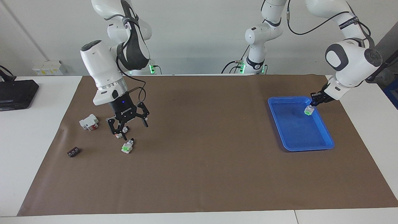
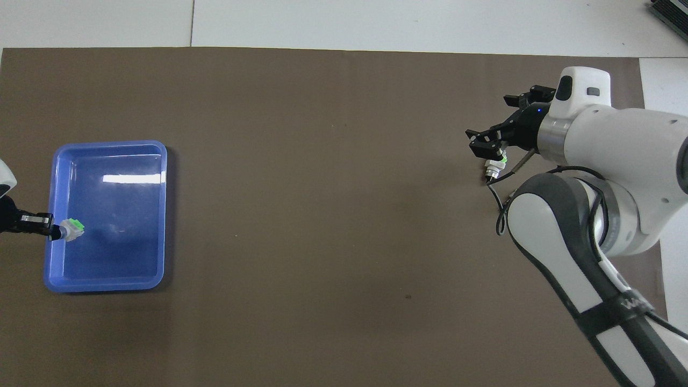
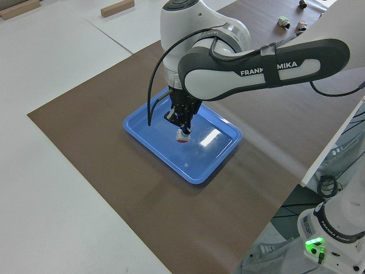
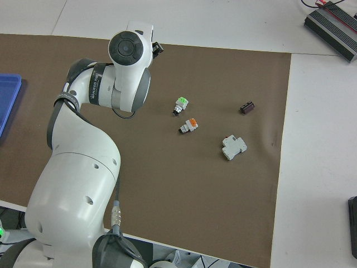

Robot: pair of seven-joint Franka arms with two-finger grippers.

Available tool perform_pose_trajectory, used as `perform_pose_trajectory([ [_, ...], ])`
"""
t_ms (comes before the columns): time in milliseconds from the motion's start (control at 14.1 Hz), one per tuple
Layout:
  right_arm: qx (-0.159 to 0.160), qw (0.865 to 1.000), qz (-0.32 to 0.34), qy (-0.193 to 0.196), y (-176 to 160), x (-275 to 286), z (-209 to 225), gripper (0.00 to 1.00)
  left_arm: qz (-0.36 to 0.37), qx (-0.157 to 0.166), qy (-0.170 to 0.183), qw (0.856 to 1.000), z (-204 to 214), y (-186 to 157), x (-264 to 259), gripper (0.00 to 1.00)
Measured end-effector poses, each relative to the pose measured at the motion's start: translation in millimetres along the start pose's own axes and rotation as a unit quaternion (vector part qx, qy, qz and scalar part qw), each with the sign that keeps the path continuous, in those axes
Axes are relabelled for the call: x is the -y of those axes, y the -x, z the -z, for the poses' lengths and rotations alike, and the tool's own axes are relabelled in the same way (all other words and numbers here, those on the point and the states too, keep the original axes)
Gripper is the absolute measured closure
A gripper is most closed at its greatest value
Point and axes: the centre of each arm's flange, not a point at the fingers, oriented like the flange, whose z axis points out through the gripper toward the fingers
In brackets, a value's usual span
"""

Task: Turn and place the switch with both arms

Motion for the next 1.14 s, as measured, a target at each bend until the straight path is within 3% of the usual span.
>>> perform_pose_trajectory([
  [213,0.073,0.994,-0.078,0.013,-8,0,24,0.0,0.003,0.011,0.007,1.0,-23,-6,7,0.89],
  [355,0.101,0.983,-0.149,0.024,-3,-10,42,0.0,0.006,0.014,0.009,1.0,-28,-6,10,0.89],
  [709,0.145,0.953,-0.263,0.032,18,-27,100,0.0,0.01,0.021,-0.01,1.0,-27,0,28,0.89],
  [1064,0.189,0.907,-0.374,0.042,30,-51,168,0.0,0.011,0.021,-0.011,1.0,-27,1,29,0.89],
  [1135,0.198,0.9,-0.386,0.042,35,-55,176,0.0,0.01,0.02,-0.011,1.0,-27,0,29,0.84],
])
